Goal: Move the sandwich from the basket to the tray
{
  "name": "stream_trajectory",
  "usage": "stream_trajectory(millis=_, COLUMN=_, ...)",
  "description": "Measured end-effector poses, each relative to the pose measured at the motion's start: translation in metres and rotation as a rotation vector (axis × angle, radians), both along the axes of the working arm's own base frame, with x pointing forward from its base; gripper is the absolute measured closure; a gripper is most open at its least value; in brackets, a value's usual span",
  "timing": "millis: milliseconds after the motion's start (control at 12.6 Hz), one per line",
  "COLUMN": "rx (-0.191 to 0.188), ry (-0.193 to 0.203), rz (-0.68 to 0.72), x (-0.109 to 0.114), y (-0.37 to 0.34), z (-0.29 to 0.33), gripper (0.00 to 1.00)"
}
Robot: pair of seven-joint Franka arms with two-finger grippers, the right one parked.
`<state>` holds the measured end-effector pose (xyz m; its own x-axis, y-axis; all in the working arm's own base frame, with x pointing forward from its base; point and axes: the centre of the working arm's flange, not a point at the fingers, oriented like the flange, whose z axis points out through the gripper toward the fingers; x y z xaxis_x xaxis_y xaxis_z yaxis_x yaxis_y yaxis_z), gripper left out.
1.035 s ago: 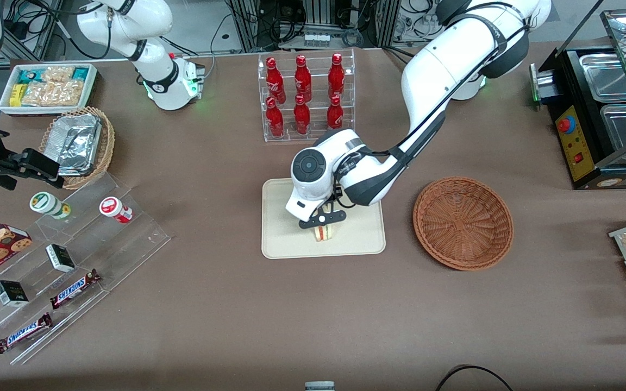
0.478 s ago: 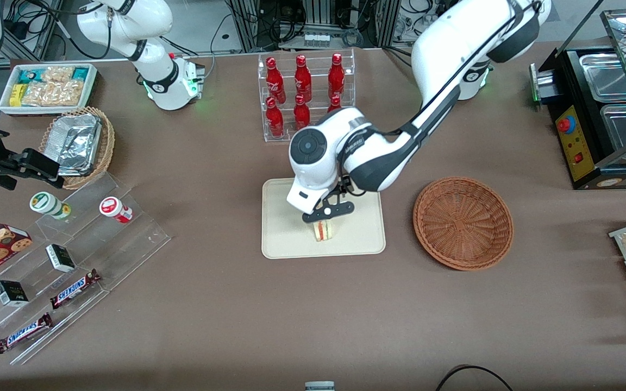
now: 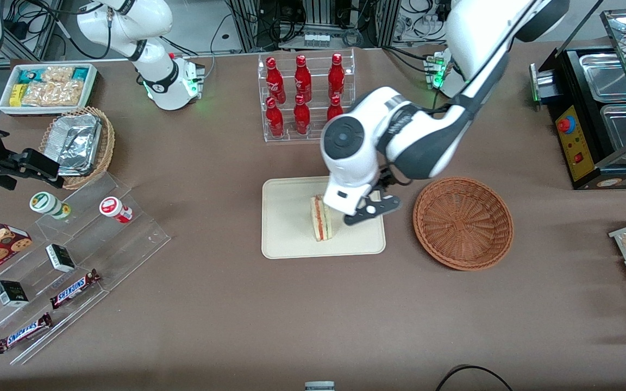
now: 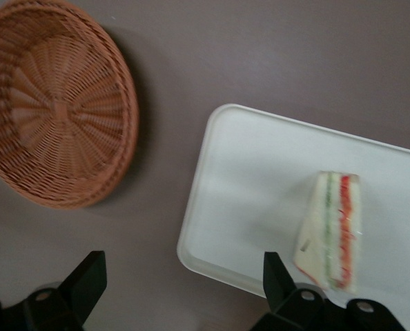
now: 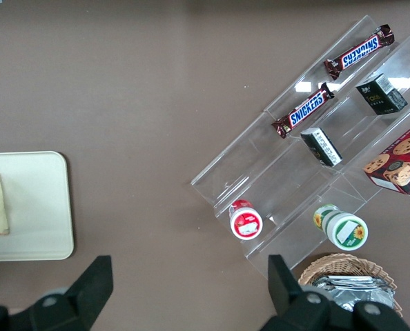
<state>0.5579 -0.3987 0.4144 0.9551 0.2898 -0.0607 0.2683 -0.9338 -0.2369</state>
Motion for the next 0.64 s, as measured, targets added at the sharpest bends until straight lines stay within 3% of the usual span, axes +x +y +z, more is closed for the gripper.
stream_trajectory(millis=319, rx=0.001, ry=0.040, rz=-0.039, x=0.017, y=0.067, z=0.016, gripper=0.00)
stream_trajectory(millis=478, rx=0.015, ry=0.042, rz=-0.048, x=0.018, y=0.094, z=0.026, gripper=0.00)
stream_trajectory(millis=637, rx=0.013, ry=0.067, rz=-0.079, x=0.007, y=0.111, z=0.033, gripper=0.00)
